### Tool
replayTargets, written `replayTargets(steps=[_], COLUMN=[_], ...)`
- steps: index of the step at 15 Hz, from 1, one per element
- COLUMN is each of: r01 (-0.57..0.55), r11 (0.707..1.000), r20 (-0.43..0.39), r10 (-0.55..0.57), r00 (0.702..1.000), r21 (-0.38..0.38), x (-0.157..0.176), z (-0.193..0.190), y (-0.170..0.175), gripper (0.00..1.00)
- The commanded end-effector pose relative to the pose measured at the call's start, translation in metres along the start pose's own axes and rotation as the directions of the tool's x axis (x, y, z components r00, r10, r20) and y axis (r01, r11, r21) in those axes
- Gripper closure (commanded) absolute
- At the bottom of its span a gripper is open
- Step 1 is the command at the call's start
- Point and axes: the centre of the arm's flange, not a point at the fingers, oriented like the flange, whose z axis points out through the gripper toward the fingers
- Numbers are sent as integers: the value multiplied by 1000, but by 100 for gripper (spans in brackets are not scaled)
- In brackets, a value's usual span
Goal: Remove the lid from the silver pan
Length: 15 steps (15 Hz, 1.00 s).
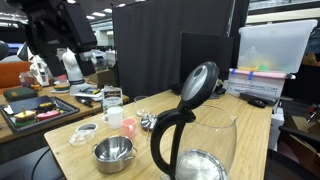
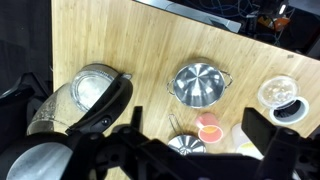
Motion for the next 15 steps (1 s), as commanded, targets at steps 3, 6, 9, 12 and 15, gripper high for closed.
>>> replayTargets(steps=[3, 6, 9, 12, 15], r01=[1, 1, -4, 10, 45], r11=[1000, 1000, 1000, 999, 998], r20=[8, 7, 2, -37, -80], r10=[-1, -1, 4, -9, -41], r00=[1000, 1000, 1000, 999, 996], r21=[2, 1, 5, 46, 49], x=[2, 2, 8, 45, 96], z=[2, 1, 2, 7, 23], y=[-1, -1, -1, -8, -26], gripper=[0, 0, 0, 0, 0])
